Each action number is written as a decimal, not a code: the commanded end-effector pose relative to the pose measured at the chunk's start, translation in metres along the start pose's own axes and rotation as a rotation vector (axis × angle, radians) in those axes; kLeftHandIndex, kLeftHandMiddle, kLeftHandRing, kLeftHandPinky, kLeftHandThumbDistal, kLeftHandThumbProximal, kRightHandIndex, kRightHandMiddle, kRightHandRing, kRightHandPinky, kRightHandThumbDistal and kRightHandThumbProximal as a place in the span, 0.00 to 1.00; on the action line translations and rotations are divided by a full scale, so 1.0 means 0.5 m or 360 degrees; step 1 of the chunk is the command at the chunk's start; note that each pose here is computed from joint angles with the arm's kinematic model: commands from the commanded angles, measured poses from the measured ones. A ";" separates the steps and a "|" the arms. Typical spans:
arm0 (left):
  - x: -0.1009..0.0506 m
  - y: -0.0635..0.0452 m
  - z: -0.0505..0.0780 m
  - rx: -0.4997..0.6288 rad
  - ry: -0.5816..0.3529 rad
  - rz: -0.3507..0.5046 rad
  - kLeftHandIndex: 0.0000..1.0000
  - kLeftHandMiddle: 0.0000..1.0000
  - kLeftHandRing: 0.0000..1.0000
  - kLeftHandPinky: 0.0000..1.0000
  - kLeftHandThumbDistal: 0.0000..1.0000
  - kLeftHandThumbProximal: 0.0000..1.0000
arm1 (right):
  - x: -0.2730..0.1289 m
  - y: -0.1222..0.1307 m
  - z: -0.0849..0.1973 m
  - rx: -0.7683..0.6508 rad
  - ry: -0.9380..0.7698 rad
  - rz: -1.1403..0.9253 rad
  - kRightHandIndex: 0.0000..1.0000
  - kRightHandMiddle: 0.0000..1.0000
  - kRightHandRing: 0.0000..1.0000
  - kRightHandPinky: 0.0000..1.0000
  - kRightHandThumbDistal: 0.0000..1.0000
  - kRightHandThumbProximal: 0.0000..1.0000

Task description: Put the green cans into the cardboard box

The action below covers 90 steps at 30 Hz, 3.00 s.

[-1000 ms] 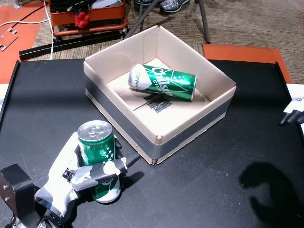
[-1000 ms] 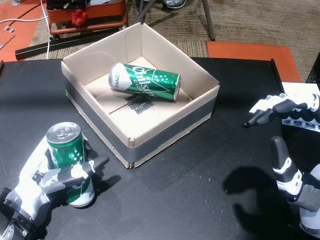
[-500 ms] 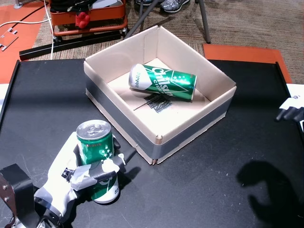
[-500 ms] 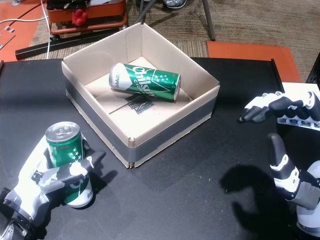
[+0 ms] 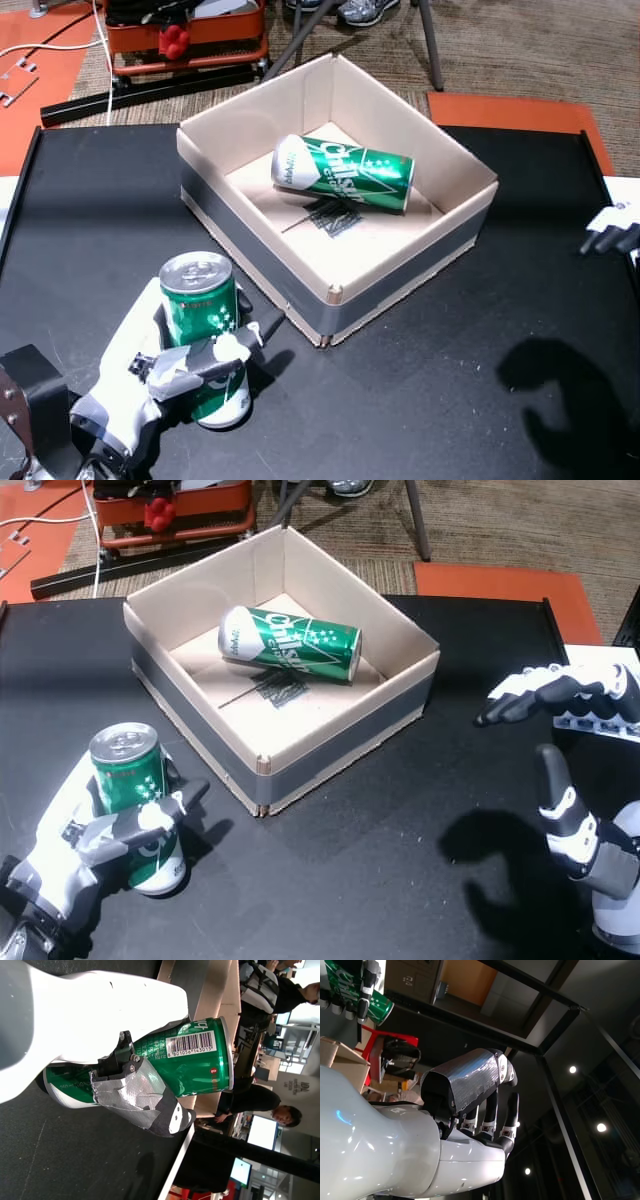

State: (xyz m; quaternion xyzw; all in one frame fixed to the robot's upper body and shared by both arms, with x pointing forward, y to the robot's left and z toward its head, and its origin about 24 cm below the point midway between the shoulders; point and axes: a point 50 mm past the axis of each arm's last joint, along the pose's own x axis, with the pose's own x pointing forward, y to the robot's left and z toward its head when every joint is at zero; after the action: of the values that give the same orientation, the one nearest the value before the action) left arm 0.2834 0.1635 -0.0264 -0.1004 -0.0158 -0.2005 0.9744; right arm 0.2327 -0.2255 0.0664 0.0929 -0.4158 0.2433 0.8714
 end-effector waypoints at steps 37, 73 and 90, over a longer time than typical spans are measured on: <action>0.251 -0.130 0.498 0.3004 -0.1439 -0.0557 0.15 0.50 0.71 0.39 0.25 0.00 | 0.017 0.009 -0.035 -0.0114 0.0000 0.0002 0.43 0.46 0.52 0.58 0.55 0.00; 0.284 -0.128 0.257 0.2890 -0.0202 -0.0769 0.14 0.26 0.33 0.30 0.38 0.00 | 0.014 -0.010 -0.046 -0.0143 -0.0108 0.0058 0.41 0.47 0.54 0.61 0.49 0.04; 0.281 -0.120 0.247 0.2903 -0.0116 -0.0780 0.22 0.32 0.39 0.39 0.35 0.00 | 0.014 -0.010 -0.050 -0.0147 -0.0089 0.0088 0.39 0.46 0.52 0.60 0.52 0.08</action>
State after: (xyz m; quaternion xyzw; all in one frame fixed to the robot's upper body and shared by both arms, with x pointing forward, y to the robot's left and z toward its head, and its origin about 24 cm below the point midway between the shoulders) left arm 0.3904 0.0767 0.1189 0.7004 -0.2229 -0.3093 0.6034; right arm 0.2587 -0.2195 0.0582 0.0609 -0.4578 0.2221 0.8587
